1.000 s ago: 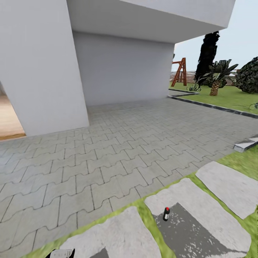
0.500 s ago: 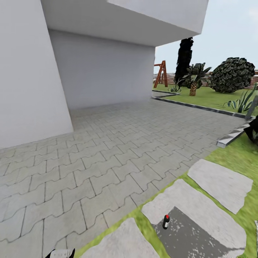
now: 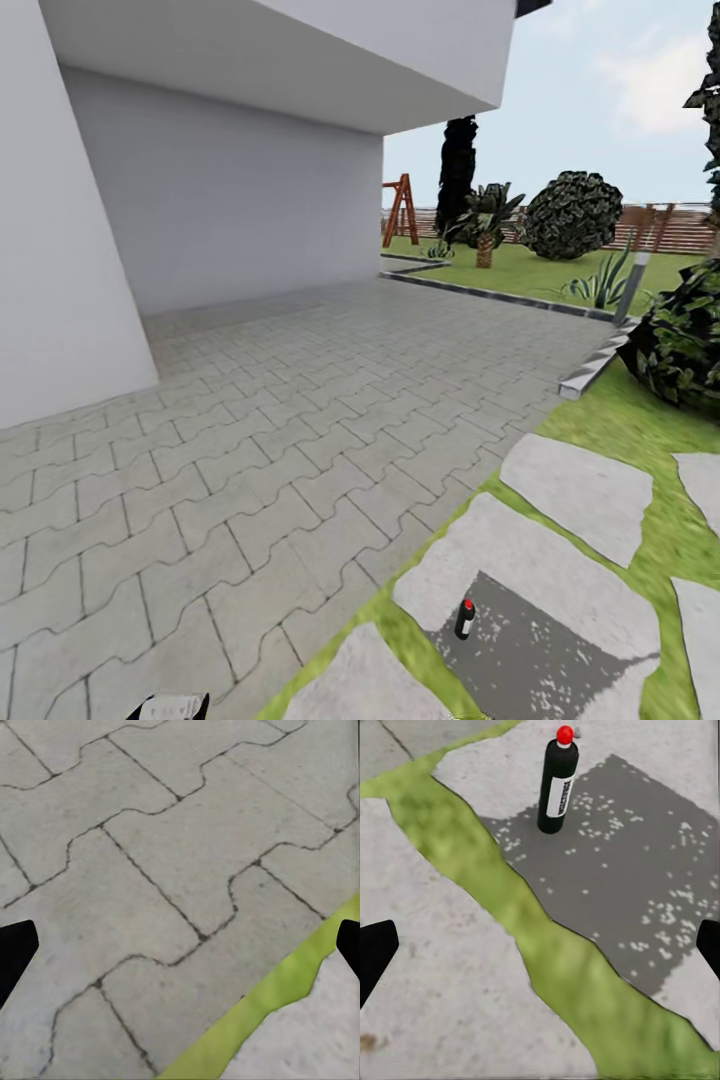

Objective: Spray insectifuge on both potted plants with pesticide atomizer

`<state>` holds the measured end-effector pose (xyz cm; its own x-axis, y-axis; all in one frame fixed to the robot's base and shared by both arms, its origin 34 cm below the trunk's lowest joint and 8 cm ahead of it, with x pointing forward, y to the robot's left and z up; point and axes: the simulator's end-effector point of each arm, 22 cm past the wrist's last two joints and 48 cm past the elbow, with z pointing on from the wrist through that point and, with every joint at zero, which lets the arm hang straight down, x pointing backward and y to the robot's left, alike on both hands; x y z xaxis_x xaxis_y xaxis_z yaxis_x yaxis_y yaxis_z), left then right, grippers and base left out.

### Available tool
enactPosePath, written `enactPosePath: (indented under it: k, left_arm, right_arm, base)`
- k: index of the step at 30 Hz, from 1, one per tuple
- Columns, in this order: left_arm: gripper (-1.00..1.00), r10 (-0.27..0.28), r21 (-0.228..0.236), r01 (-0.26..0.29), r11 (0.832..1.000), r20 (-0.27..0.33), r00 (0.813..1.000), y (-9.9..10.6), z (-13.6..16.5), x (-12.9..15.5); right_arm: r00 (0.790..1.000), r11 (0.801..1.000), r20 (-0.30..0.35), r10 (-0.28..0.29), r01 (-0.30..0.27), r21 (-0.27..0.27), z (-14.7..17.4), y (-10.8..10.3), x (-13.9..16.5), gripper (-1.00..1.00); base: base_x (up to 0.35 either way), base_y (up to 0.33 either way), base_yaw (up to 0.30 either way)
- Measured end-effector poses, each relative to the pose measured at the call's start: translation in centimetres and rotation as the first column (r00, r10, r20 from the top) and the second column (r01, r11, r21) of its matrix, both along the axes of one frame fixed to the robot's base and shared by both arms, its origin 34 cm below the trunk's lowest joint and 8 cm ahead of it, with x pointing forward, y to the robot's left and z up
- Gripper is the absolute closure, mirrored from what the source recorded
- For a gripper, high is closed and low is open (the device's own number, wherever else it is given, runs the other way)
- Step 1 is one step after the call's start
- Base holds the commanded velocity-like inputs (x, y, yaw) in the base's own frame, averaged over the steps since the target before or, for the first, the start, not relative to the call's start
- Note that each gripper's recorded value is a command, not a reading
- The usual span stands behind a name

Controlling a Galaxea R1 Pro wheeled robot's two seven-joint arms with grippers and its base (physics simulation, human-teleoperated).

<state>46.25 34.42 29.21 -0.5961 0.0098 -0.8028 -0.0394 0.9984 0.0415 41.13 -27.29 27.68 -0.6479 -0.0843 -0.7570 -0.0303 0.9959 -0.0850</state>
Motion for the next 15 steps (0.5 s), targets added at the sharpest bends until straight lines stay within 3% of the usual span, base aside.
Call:
enactPosePath:
  k: [7,15]
  left_arm:
    - [-1.00,0.000,0.000,0.000,1.000,0.000,1.000,-0.01,-0.01,-0.01]
    - [-1.00,-0.001,-0.001,0.001,1.000,-0.001,1.000,-0.03,-0.02,-0.01]
  right_arm:
    - [1.000,1.000,0.000,0.000,0.000,0.000,-0.01,0.00,-0.02,-1.00]
    - [1.000,1.000,0.000,0.000,0.000,0.000,0.01,-0.01,0.00,-1.00]
  base:
    - [0.005,0.235,-0.299]
    - [0.000,0.031,-0.299]
